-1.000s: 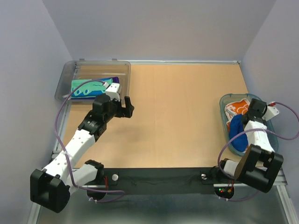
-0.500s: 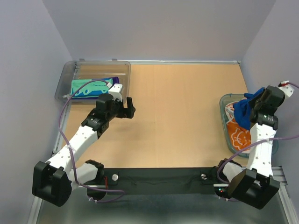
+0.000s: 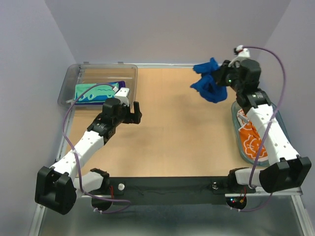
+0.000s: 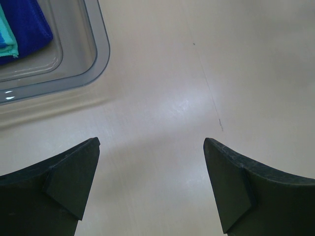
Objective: Fold and stack the towels
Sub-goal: Move the towel to the center of the board
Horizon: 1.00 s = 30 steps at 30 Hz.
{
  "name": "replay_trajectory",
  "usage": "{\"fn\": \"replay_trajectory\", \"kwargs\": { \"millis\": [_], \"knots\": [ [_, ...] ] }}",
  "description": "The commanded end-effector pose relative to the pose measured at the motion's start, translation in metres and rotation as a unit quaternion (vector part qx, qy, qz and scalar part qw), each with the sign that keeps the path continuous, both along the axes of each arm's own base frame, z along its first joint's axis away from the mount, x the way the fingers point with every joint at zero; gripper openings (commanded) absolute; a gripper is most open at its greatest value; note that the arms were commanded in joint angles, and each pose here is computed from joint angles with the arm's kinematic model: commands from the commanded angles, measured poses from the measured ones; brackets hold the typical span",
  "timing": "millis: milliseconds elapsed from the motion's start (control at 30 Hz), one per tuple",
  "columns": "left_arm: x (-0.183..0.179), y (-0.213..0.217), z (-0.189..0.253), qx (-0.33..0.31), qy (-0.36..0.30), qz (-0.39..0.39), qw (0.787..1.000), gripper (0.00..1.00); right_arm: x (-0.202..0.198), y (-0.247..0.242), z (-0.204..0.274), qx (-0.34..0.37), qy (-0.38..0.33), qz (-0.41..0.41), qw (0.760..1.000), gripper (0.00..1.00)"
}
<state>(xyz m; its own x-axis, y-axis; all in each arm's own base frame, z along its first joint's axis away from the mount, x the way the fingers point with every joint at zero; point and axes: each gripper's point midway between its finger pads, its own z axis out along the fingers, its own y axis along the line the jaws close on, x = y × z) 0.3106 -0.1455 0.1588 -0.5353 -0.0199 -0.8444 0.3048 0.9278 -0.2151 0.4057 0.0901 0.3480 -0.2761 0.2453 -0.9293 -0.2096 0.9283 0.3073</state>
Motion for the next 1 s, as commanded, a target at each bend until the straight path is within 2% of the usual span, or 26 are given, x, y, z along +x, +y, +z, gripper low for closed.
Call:
{"fn": "replay_trajectory", "kwargs": {
  "millis": [0,67,100,133,167,267,300,400,533,633,733,833,967],
  "knots": [
    [0.012,0.003,0.040,-0.005,-0.062,0.014,0.998,0.98,-0.011,0.057,-0.024,-0.027,0.011,0.067,0.997,0.18],
    [0.012,0.005,0.041,-0.003,-0.064,0.018,0.998,0.98,-0.034,0.100,-0.057,-0.038,0.043,0.109,0.992,0.24],
    [0.012,0.005,0.042,-0.003,-0.066,0.020,0.998,0.98,-0.051,0.112,-0.089,-0.041,0.077,0.123,0.989,0.28],
    [0.011,0.005,0.043,-0.004,-0.067,0.019,0.998,0.98,-0.075,0.137,-0.108,-0.049,0.095,0.158,0.982,0.39],
    [0.011,0.005,0.043,-0.005,-0.067,0.018,0.998,0.98,-0.091,0.147,-0.122,-0.043,0.116,0.172,0.977,0.46],
    [0.010,0.001,0.042,-0.010,-0.062,0.010,0.998,0.98,-0.146,0.160,-0.177,-0.062,0.188,0.214,0.957,0.74],
    [0.010,0.000,0.041,-0.012,-0.060,0.009,0.998,0.98,-0.154,0.161,-0.181,-0.064,0.197,0.219,0.953,0.79],
    [0.010,-0.004,0.037,-0.017,-0.050,0.003,0.999,0.98,-0.158,0.152,-0.189,-0.078,0.200,0.205,0.955,0.82],
    [0.005,-0.012,0.015,-0.029,0.003,-0.006,1.000,0.98,-0.144,0.150,-0.178,-0.106,0.177,0.194,0.959,0.81],
    [-0.003,-0.031,0.002,-0.072,0.056,-0.021,0.996,0.97,-0.129,0.161,-0.178,-0.130,0.172,0.207,0.954,0.80],
    [-0.010,-0.048,-0.011,-0.084,0.089,-0.037,0.992,0.96,-0.118,0.174,-0.184,-0.155,0.173,0.230,0.945,0.78],
    [-0.018,-0.060,-0.026,-0.092,0.117,-0.032,0.988,0.96,-0.130,0.196,-0.190,-0.138,0.188,0.294,0.927,0.77],
    [-0.026,-0.081,-0.035,-0.094,0.125,-0.051,0.986,0.95,-0.136,0.192,-0.207,-0.152,0.202,0.289,0.923,0.77]
  ]
}}
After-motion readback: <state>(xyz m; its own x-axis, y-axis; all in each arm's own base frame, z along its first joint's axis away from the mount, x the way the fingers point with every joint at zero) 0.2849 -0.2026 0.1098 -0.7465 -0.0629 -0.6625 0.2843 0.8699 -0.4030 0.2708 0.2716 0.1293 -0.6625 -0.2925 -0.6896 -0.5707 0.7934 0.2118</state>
